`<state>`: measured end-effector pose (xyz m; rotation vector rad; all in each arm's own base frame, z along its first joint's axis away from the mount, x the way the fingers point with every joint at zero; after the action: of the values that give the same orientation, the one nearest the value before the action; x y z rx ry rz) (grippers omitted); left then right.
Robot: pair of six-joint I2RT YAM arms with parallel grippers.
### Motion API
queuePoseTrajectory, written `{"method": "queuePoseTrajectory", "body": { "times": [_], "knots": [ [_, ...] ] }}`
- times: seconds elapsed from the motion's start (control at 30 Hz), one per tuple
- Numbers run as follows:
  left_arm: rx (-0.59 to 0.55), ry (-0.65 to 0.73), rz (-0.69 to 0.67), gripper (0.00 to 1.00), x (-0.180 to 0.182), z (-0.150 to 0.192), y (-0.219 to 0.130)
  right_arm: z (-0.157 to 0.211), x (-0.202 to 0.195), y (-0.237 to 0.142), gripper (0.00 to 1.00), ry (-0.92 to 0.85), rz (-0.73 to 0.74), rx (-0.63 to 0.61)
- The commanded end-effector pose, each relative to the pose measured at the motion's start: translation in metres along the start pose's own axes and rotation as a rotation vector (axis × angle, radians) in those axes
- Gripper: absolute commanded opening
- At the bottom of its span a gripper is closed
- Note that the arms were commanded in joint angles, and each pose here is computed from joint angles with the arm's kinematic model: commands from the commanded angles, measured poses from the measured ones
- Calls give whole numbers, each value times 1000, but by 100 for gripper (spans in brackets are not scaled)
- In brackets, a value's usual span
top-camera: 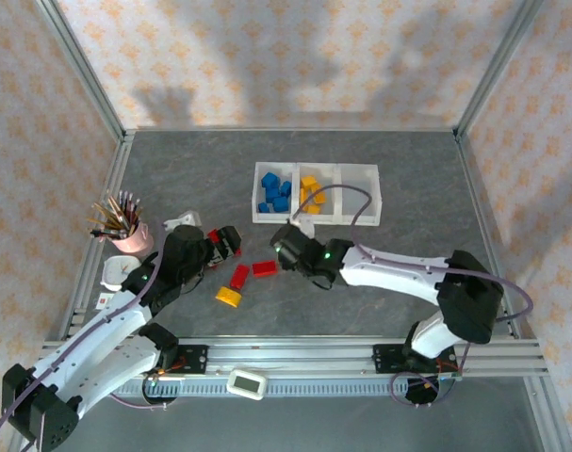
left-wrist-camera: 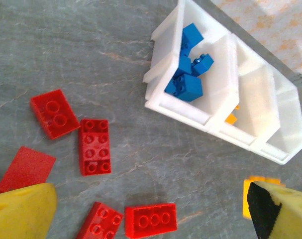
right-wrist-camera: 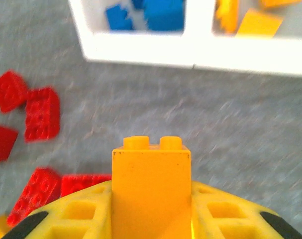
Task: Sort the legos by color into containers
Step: Place the lego in the container.
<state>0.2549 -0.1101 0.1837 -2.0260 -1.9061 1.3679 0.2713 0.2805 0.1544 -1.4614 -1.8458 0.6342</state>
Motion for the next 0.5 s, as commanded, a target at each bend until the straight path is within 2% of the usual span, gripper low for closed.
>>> {"method": "queuePoseTrajectory", "body": {
  "times": [0.0, 0.2, 0.47],
  "knots": [
    [-81, 11, 61, 99, -24, -28, -3, -36, -21, 0, 34, -39, 67, -65],
    [-116, 15, 62, 99, -34, -40, 8, -89, -49, 29, 34, -2, 135, -123],
    [-112, 39, 59, 99, -46, -48, 24, -125, -71, 98, 34, 17, 189, -85]
  ]
}}
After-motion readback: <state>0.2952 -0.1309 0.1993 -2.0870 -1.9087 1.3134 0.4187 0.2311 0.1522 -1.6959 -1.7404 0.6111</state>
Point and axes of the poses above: each hand's point on the last joint's axis, 136 mm out from that joint toward the fingers, its own y axis out along the fingers, its own x axis along the line the jaws close on, z = x × y, the point moved 2 cm from there along -y, back along the fingers, and after that the axes turned 1 degree about y, right-handed, at the moved point
